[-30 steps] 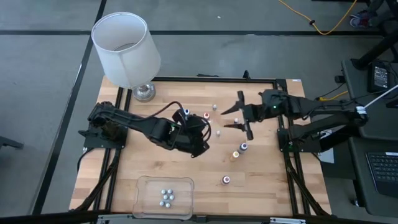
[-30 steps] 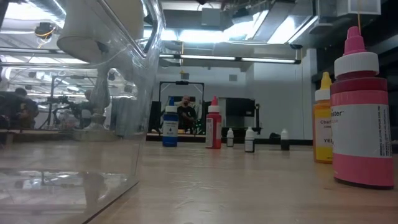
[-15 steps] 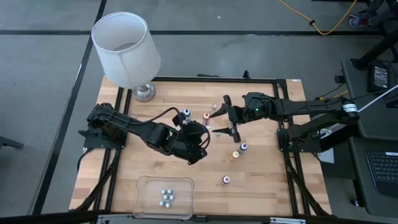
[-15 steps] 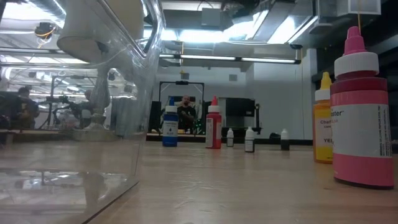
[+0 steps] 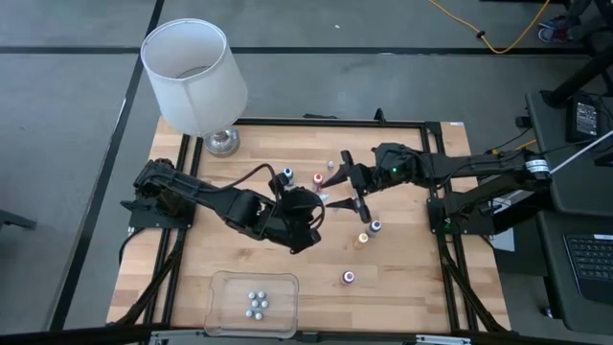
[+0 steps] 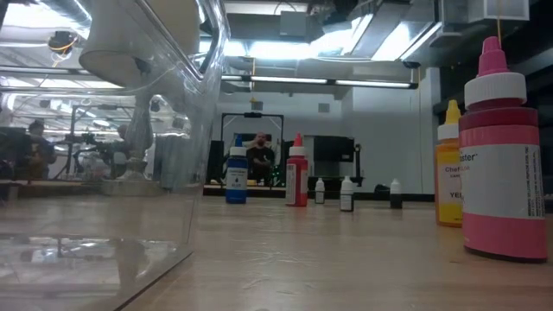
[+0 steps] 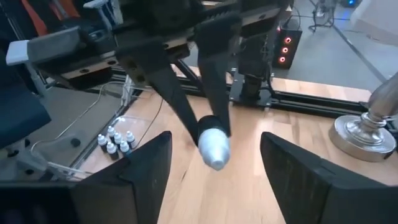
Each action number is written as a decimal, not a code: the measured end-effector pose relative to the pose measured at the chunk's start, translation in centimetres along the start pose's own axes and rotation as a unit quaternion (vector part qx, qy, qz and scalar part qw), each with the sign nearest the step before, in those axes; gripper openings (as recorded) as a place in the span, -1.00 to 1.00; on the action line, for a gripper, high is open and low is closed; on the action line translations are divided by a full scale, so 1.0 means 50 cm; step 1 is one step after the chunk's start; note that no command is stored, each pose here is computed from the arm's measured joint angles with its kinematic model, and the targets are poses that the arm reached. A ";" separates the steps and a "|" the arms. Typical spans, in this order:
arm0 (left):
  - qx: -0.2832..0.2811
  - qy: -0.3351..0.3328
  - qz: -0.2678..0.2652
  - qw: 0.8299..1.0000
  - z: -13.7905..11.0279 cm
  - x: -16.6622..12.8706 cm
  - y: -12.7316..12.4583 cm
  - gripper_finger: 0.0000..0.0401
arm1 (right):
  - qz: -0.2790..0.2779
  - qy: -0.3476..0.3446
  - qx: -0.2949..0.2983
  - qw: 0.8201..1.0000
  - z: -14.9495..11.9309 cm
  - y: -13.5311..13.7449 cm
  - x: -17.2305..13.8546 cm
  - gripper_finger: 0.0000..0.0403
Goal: Pick & Place food coloring
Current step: Put the small light green food coloring bottle into the bin
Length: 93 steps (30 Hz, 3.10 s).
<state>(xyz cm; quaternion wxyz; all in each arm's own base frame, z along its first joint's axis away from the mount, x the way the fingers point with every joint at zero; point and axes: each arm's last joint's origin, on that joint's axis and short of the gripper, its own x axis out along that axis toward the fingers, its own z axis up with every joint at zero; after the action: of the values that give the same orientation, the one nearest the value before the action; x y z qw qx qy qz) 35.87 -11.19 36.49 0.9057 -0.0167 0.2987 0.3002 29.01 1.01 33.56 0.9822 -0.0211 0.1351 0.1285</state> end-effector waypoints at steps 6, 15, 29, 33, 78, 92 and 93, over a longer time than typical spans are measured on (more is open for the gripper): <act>0.003 -0.013 -0.006 1.000 0.009 0.003 -0.001 -0.71 | 0.007 0.002 -0.001 1.000 0.000 0.008 0.003 0.12; 0.003 -0.013 -0.007 1.000 0.009 0.003 -0.001 -0.71 | 0.009 0.005 0.010 1.000 -0.002 0.008 0.003 -0.13; -0.001 -0.006 -0.019 1.000 0.009 0.003 -0.002 -0.64 | 0.026 0.006 0.009 1.000 -0.003 0.010 0.002 -0.69; 0.009 0.003 -0.036 0.999 0.008 0.003 -0.004 -0.56 | 0.033 0.009 0.011 0.999 -0.004 0.011 0.002 -0.68; -0.130 0.113 -0.075 0.982 -0.086 -0.297 0.141 -0.47 | 0.154 0.261 -0.143 0.942 0.055 0.233 0.391 -0.61; -0.059 0.077 -0.087 0.992 -0.083 -0.315 0.158 -0.55 | 0.145 0.337 -0.167 0.915 -0.009 0.251 0.454 -0.63; -0.055 0.077 -0.087 0.992 -0.083 -0.315 0.158 -0.55 | 0.140 0.336 -0.169 0.916 -0.007 0.251 0.452 -0.64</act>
<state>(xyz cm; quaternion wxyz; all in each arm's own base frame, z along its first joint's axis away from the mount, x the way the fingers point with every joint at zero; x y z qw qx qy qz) 19.19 -13.97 42.93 0.9005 -0.1157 0.3479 0.2341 46.73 18.66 27.02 0.8327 -0.2095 0.4350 0.2712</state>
